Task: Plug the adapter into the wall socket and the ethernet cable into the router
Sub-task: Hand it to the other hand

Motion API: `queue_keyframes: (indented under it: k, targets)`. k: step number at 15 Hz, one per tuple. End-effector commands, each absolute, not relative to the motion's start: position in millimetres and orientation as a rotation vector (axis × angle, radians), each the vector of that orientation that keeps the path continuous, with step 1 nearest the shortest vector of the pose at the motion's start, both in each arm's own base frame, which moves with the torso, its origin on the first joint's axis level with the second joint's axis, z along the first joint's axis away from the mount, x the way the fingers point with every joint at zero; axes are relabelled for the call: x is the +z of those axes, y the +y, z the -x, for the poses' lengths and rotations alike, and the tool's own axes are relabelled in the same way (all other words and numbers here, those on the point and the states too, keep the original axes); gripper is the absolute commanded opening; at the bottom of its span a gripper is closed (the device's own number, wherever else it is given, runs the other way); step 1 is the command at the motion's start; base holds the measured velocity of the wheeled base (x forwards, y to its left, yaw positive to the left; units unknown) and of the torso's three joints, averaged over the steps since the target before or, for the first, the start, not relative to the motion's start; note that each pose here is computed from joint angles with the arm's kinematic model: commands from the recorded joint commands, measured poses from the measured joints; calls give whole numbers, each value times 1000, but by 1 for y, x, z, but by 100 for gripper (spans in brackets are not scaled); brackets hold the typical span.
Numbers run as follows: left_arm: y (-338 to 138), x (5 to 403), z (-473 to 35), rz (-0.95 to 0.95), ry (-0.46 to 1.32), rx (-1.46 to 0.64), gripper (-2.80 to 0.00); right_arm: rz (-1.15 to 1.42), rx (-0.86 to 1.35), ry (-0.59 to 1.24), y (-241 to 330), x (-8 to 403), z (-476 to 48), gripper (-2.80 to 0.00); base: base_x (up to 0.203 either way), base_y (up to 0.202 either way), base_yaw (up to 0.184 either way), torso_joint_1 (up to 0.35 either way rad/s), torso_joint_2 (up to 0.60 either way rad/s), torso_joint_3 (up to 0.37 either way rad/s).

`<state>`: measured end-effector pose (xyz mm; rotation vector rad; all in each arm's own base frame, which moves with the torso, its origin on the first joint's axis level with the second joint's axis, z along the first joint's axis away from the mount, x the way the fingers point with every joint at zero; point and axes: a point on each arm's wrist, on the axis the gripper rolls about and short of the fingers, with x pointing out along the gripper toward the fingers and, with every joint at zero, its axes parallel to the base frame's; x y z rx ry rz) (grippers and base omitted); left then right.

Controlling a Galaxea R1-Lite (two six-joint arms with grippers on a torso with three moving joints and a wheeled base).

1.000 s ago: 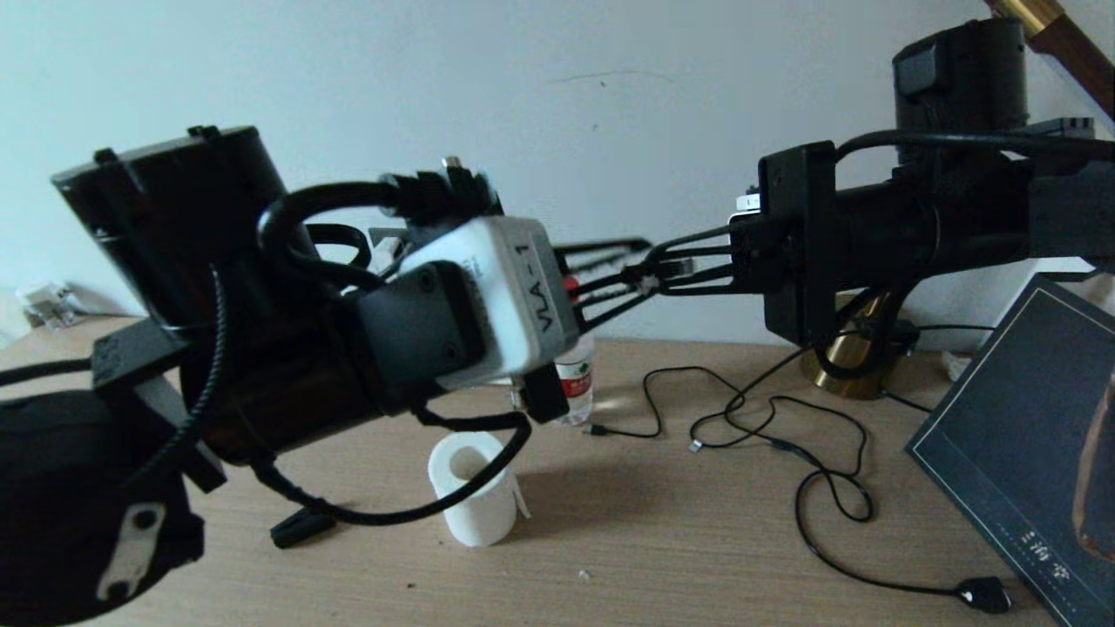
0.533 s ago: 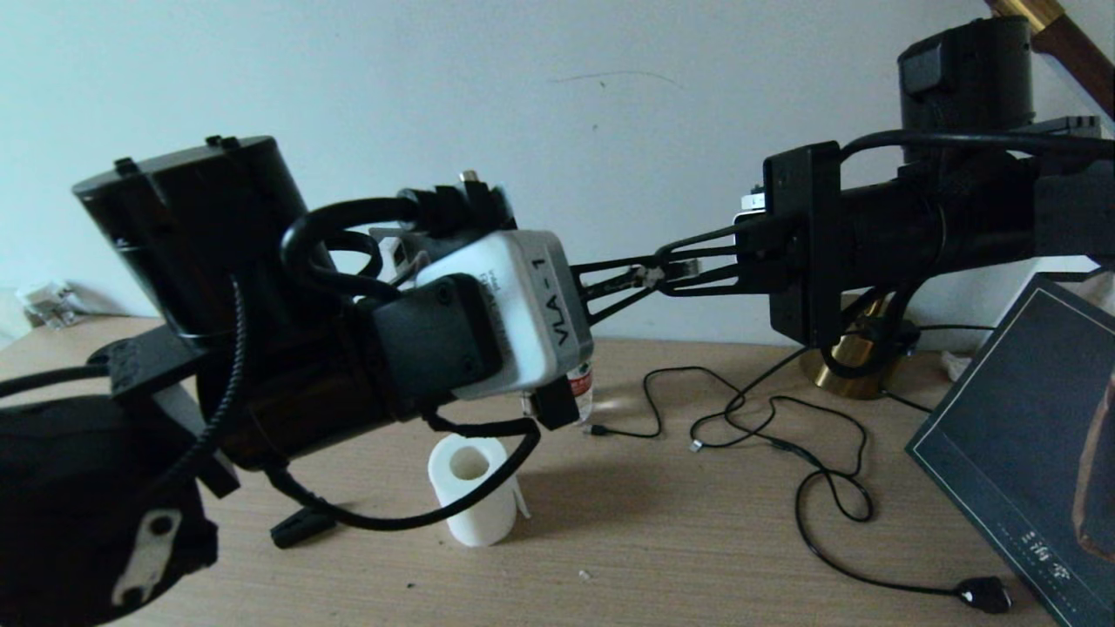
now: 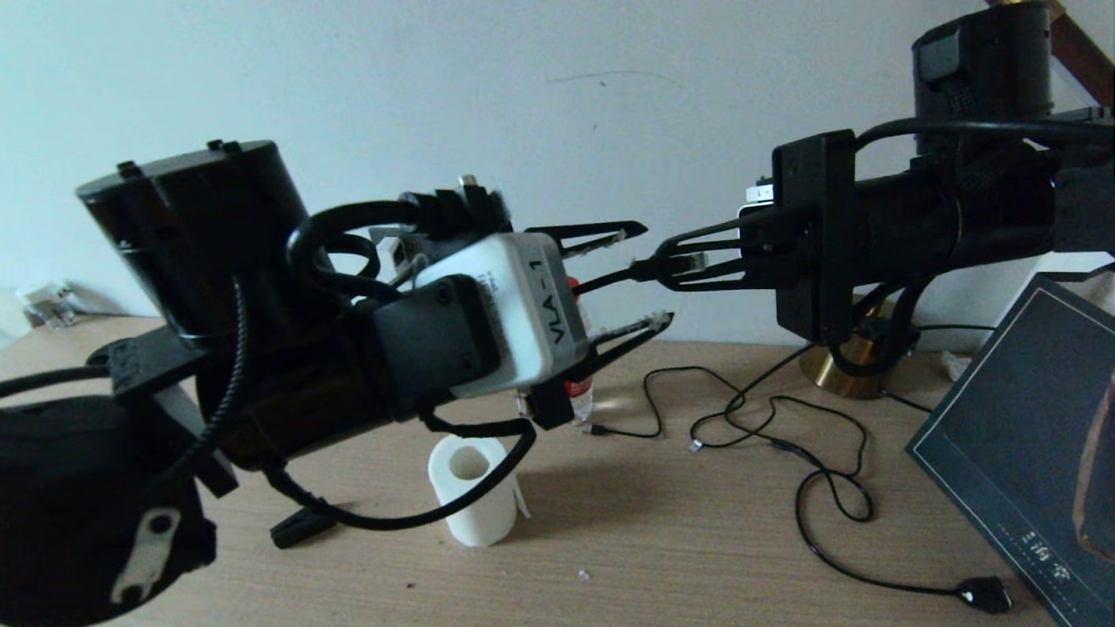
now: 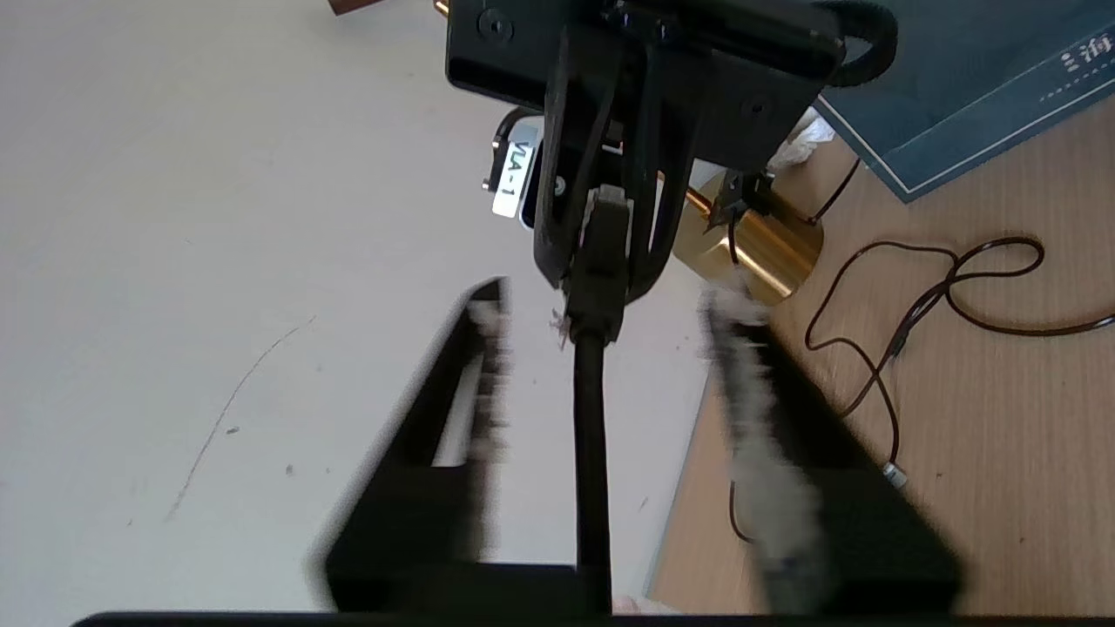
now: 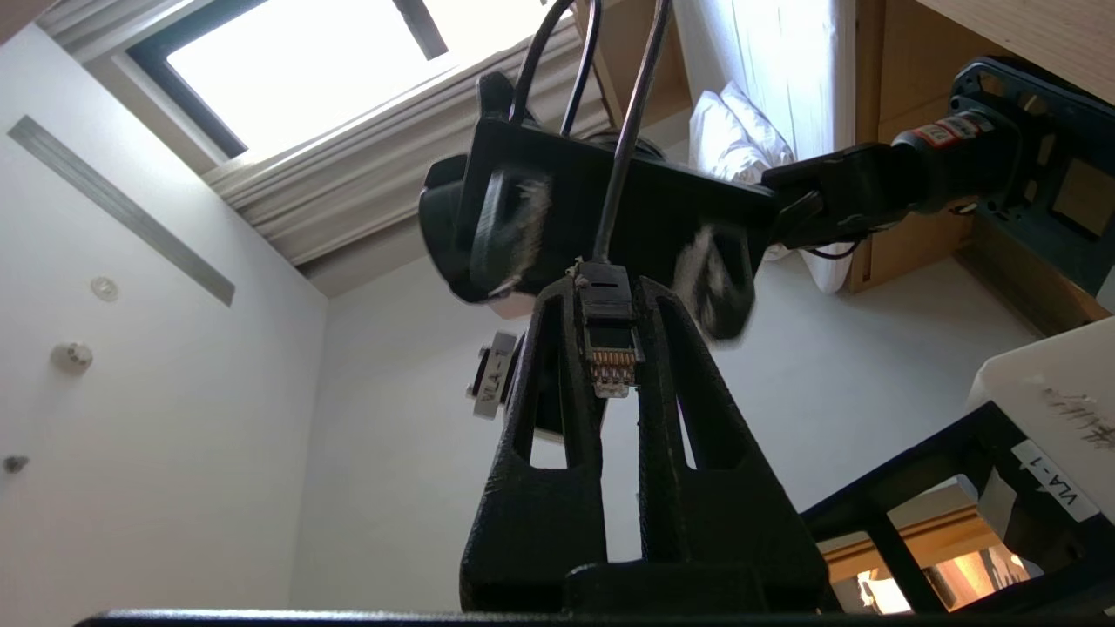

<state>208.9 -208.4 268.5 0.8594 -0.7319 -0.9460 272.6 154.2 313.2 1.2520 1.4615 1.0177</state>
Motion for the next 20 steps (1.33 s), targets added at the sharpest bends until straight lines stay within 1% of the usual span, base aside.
queue_keyframes:
  k: [1,10,11,12,20]
  targets:
    - [-207,271,-208,-861,-749,-939,0,-1254,1026,1461,152,317,-268,-280,0,0,0,0,0,0]
    - [-205,274,-207,-859,-754,-931,0,-1254,1020,1467,152,315,-268,-280,0,0,0,0,0,0]
    - [-205,273,-207,-859,-753,-931,-178,-1254,1019,1467,152,314,-269,-280,0,0,0,0,0,0]
    - [-205,274,-207,-859,-755,-930,-280,-1255,1017,1468,152,314,-269,-280,0,0,0,0,0,0]
    - [-211,268,-213,-860,-744,-935,-280,-1255,1013,1477,155,311,-273,-280,0,0,0,0,0,0]
